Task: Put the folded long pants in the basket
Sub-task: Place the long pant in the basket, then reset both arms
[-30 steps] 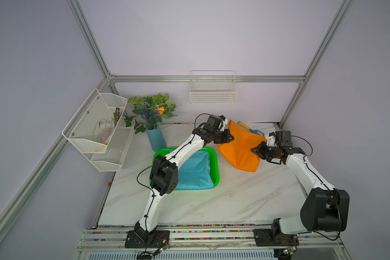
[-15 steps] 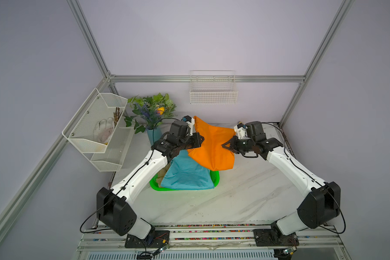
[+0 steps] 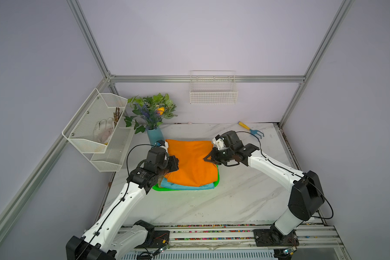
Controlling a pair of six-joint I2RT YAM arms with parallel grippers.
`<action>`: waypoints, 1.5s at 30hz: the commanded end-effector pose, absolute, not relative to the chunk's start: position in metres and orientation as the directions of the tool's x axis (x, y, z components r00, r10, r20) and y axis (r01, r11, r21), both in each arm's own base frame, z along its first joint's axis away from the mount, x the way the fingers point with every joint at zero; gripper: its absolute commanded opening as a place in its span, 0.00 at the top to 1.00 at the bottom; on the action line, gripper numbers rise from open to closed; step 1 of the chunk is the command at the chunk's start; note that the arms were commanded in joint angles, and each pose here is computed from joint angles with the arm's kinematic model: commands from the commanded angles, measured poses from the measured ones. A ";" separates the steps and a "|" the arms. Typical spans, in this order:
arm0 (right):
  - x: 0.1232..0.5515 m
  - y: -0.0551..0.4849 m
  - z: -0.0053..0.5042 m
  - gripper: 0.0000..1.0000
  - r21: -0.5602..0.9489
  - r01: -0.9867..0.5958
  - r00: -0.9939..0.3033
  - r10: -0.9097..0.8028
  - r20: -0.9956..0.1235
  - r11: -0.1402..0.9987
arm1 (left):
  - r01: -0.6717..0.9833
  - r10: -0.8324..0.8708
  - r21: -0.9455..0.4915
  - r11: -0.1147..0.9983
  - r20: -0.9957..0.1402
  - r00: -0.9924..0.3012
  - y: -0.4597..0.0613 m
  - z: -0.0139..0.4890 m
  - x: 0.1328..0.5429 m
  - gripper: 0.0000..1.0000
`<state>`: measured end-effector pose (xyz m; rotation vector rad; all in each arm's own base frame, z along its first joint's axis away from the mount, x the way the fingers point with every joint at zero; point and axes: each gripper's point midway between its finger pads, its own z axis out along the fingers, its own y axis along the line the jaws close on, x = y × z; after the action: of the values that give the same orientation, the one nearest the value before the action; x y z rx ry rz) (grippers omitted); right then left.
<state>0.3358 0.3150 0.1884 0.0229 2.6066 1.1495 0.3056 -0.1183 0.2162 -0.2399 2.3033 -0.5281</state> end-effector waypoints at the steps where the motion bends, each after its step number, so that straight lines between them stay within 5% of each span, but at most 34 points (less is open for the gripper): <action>1: 0.358 0.310 0.183 1.00 0.756 -0.069 -0.919 0.253 -0.302 0.651 | -0.034 -0.311 -0.408 0.912 -0.635 -0.707 -0.108 0.198 0.315 1.00; 11: 0.353 0.299 0.125 1.00 0.701 -0.048 -0.928 0.228 -0.295 0.712 | -0.111 -0.269 -0.305 0.946 -0.545 -0.794 -0.091 0.129 0.314 1.00; 13: 0.357 0.299 0.138 0.85 0.701 -0.083 -0.918 0.219 -0.330 0.708 | -0.117 -0.268 -0.295 0.948 -0.549 -0.792 -0.088 0.131 0.317 1.00; 14: 0.360 0.300 0.148 0.71 0.700 -0.108 -0.911 0.211 -0.353 0.705 | -0.112 -0.265 -0.293 0.949 -0.559 -0.785 -0.087 0.137 0.320 0.89; 15: 0.363 0.299 0.158 0.60 0.696 -0.133 -0.904 0.201 -0.377 0.705 | -0.103 -0.259 -0.290 0.951 -0.572 -0.779 -0.088 0.145 0.324 0.52; 17: 0.371 0.295 0.180 0.47 0.683 -0.175 -0.886 0.188 -0.424 0.709 | -0.085 -0.242 -0.275 0.958 -0.605 -0.758 -0.086 0.166 0.332 0.06; 18: 0.377 0.291 0.193 0.43 0.675 -0.193 -0.873 0.189 -0.450 0.712 | -0.079 -0.232 -0.262 0.962 -0.627 -0.744 -0.085 0.179 0.336 0.00; 21: 0.393 0.267 0.221 0.30 0.651 -0.201 -0.838 0.216 -0.502 0.732 | -0.090 -0.204 -0.197 0.976 -0.695 -0.689 -0.071 0.218 0.345 0.00; 28: 0.427 0.149 0.232 0.28 0.451 -0.076 -0.675 0.288 -0.680 0.889 | -0.150 -0.071 0.002 0.989 -0.872 -0.483 -0.022 0.272 0.352 0.00; 32: 0.425 0.094 0.197 0.30 0.214 -0.052 -0.596 0.141 -0.790 0.976 | -0.193 0.097 0.195 0.962 -0.900 -0.425 0.005 0.241 0.351 0.00; 36: 0.410 0.063 0.171 0.30 0.012 -0.040 -0.485 -0.009 -0.875 0.999 | -0.212 0.071 0.169 0.963 -0.911 -0.405 0.025 0.195 0.349 0.00; 45: 0.387 0.026 0.137 0.29 -0.057 0.068 -0.272 -0.036 -0.962 0.996 | -0.171 0.022 0.095 0.981 -0.922 -0.386 0.046 0.137 0.371 0.00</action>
<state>0.3607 0.0312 0.0762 0.0024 2.1254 -0.0763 0.3457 0.0519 0.1127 -0.1833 2.0942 0.2486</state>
